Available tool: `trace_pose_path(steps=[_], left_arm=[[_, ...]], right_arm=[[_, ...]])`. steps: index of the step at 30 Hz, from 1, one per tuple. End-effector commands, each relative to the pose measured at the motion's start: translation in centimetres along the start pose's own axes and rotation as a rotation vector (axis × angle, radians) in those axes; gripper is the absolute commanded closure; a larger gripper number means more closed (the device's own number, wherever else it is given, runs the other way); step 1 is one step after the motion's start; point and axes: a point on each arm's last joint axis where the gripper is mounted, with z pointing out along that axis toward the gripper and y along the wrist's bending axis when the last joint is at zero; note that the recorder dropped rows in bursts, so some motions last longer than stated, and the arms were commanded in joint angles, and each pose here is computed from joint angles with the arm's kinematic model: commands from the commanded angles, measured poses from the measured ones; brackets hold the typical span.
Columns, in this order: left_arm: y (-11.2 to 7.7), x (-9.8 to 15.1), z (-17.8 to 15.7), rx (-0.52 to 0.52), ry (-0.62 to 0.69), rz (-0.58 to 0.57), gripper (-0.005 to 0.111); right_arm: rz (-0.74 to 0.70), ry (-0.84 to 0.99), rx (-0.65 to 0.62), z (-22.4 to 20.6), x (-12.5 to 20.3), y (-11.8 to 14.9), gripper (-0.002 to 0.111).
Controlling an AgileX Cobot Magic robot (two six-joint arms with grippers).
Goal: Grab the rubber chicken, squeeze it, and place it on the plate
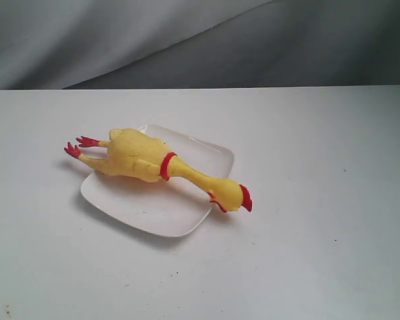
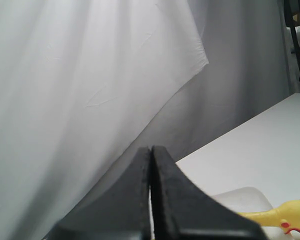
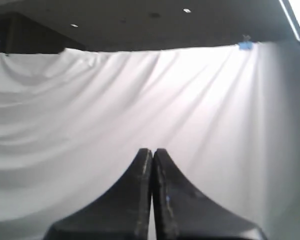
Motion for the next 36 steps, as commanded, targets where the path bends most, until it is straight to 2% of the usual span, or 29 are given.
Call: trace_pose_path(steps=[1,8,12,18,26,30,36], left_arm=[[0.1,-0.2,-0.1,-0.002,-0.009,-0.016,0.106],[0.1,-0.2,-0.1,-0.002,-0.009,-0.018,0.106],[0.1,-0.2,-0.1,-0.002,-0.009,-0.018,0.106],[0.1,-0.2,-0.1,-0.002,-0.009,-0.016,0.106],[0.1,-0.2,-0.1,-0.002,-0.009,-0.016,0.106],[0.1,-0.2,-0.1,-0.002,-0.009,-0.018,0.106],[0.1,-0.2,-0.1,-0.002,-0.009,-0.018,0.106]], right_arm=[[0.017,0.102,0.171,0.0,3.5,-0.5,0.108],[0.022,0.245,0.342,-1.5,12.1,-1.2,0.108],[0.089,0.289,0.386,-2.6,17.1,-1.6,0.108],[0.141,0.345,0.433,-3.9,22.5,-2.1,0.108],[0.030,0.500,0.455,-4.9,26.7,-2.7,0.108],[0.034,0.564,0.458,-5.6,28.8,-2.8,0.108],[0.001,0.632,0.452,-5.9,29.4,-2.7,0.108]])
